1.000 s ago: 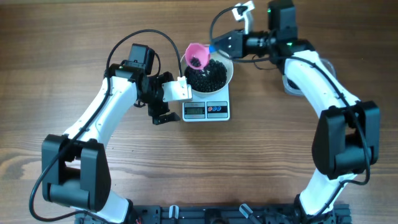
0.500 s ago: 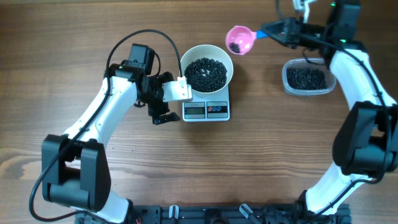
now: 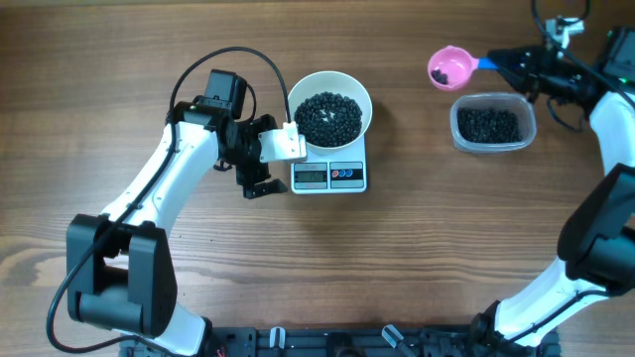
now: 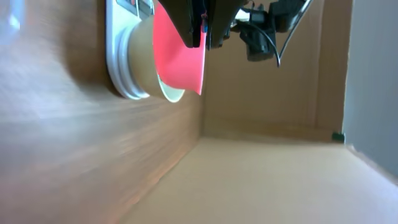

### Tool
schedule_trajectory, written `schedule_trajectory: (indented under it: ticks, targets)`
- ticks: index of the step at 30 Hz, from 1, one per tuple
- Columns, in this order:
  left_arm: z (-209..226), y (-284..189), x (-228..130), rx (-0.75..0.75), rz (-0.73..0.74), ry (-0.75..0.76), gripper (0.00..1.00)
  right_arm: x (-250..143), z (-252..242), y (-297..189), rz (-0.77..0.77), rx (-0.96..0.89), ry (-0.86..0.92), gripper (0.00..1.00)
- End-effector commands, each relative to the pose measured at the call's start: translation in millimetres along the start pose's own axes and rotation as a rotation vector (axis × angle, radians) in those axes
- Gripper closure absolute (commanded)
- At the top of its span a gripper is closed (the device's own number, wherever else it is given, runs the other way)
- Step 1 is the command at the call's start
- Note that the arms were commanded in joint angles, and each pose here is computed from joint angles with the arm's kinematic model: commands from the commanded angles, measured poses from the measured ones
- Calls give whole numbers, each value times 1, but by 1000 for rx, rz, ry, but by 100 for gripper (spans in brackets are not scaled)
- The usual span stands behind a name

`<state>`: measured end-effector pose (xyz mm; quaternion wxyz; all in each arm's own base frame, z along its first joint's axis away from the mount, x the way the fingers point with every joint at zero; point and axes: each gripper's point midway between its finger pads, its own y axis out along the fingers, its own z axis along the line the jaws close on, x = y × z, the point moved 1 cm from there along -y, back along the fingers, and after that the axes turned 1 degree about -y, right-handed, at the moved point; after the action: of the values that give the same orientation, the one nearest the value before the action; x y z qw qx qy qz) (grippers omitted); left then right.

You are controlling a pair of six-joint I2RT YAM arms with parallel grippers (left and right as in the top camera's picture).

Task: Scoop item into bowl and weigh 150g on scale
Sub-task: 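Carry the scoop right and lower it into the bean tub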

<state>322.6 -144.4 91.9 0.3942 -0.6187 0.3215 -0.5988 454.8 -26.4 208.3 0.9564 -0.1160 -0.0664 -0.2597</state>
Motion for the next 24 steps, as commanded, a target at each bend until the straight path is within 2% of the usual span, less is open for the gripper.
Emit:
schedule_trajectory:
  ticks: [1, 4, 11, 18, 24]
  targets:
    - [-3, -1, 3, -9, -21, -8, 0, 3, -32, -19, -53, -109, 22, 96]
    - [-3, -1, 3, -9, -21, -8, 0, -4, -59, -35, -72, -246, 81, 96]
    - [-3, -1, 3, -9, -21, -8, 0, -23, -93, -62, -65, -442, 183, 96]
    - [-3, -1, 3, -9, -21, -8, 0, -23, -114, -76, -84, -589, 187, 96]
    - [-3, -1, 3, -9, -21, -8, 0, -20, -112, -67, -80, -583, 159, 96]
